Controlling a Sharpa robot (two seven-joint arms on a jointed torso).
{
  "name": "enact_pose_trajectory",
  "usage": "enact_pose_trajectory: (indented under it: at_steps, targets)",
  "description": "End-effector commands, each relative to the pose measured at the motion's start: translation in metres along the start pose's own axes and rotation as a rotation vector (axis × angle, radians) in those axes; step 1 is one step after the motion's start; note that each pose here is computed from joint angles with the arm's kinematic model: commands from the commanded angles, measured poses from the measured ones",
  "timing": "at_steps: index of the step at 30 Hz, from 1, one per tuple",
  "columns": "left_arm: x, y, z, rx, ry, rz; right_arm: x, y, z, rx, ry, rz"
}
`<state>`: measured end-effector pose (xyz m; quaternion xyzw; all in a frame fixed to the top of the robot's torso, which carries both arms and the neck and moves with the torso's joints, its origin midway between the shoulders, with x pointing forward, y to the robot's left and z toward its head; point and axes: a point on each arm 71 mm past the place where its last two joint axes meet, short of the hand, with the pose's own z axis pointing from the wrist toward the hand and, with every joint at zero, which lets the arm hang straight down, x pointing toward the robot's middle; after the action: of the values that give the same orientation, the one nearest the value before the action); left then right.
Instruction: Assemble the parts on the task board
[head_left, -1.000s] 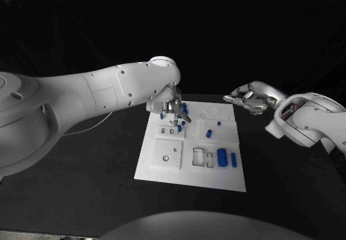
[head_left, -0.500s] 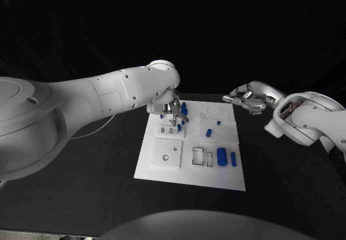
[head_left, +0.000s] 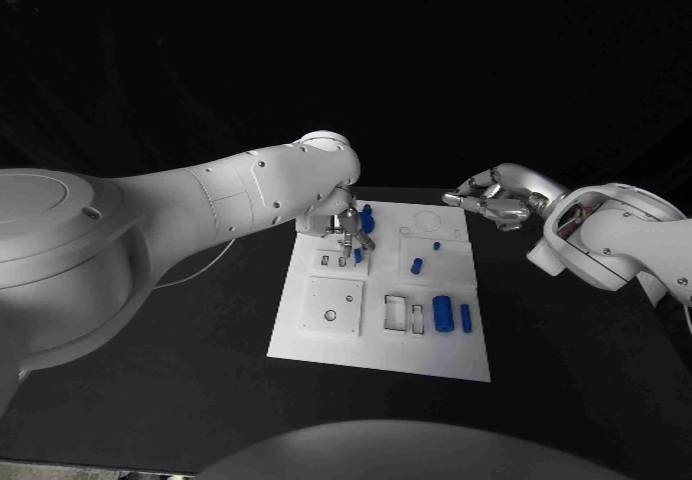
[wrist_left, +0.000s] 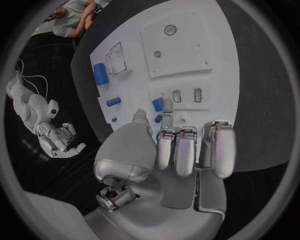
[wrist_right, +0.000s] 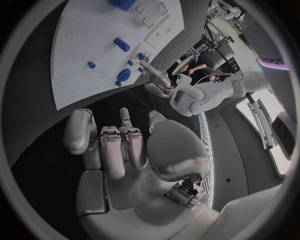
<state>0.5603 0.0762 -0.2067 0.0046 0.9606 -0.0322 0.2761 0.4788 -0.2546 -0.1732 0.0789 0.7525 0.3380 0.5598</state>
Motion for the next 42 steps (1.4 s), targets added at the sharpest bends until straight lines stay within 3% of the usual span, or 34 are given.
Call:
enact_pose_trajectory:
  at_steps: [1,12,42]
  targets:
    - [0.001,0.0064,0.0019,-0.11,-0.011,-0.01,0.0028,-0.0008,0.0,0.006,0.025,0.005]
    - [0.0043,0.0026,0.0079,-0.078,-0.021,-0.031,0.0043,-0.0011,0.0001,0.007,0.031,0.012]
    - [0.0064,-0.0005,0.0084,-0.041,-0.015,-0.041,0.005,-0.0032,-0.0008,0.023,0.041,0.012]
